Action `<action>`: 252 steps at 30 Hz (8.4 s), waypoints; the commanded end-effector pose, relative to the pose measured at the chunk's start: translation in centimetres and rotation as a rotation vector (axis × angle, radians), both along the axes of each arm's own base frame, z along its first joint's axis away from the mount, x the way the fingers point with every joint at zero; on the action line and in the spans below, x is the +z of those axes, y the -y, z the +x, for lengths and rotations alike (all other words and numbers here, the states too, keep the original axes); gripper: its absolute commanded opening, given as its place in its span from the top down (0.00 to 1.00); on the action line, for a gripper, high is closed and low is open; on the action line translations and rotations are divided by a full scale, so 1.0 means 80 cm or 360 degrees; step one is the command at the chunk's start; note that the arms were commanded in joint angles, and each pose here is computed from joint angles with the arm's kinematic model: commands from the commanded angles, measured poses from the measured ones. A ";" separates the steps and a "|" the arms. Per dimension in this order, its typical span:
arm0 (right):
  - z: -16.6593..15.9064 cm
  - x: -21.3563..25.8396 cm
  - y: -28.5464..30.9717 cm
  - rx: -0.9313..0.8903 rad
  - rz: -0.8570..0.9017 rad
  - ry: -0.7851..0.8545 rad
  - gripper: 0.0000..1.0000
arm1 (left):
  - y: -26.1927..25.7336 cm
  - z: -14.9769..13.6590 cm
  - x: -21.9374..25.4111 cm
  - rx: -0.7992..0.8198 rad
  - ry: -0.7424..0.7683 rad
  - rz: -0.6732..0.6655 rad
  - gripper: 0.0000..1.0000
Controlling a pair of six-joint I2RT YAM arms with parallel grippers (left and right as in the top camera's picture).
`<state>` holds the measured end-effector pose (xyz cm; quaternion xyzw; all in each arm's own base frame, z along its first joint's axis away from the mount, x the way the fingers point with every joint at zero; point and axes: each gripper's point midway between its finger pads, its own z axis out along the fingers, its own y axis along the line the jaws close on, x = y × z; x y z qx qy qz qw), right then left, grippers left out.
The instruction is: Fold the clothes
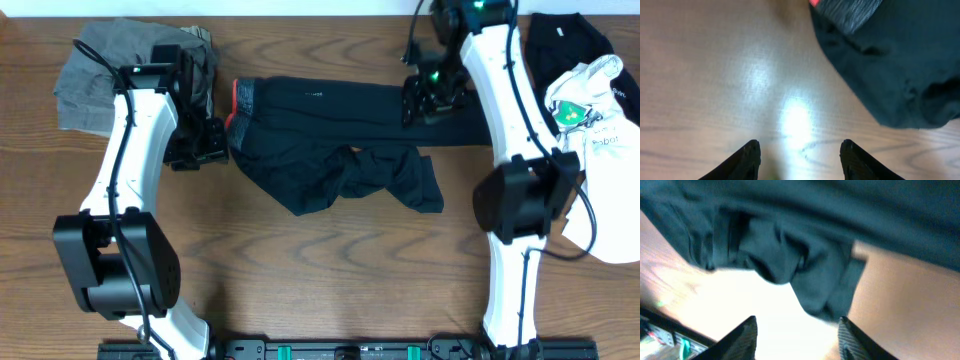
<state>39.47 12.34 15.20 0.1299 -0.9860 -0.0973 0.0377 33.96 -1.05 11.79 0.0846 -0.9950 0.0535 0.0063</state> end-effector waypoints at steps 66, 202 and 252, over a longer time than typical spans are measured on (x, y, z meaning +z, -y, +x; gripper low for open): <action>-0.129 -0.076 0.273 -0.1317 -0.0442 0.0465 0.99 | -0.018 0.034 0.076 0.0067 0.0519 0.0139 0.46; -0.056 -0.050 0.242 -0.1165 -0.0185 0.0701 0.24 | 0.043 0.142 -0.162 -0.0380 0.0884 -0.0112 0.37; -0.120 -0.070 0.229 -0.1231 -0.0231 0.0337 0.27 | -0.007 -0.075 -0.050 0.0214 0.0057 0.0155 0.36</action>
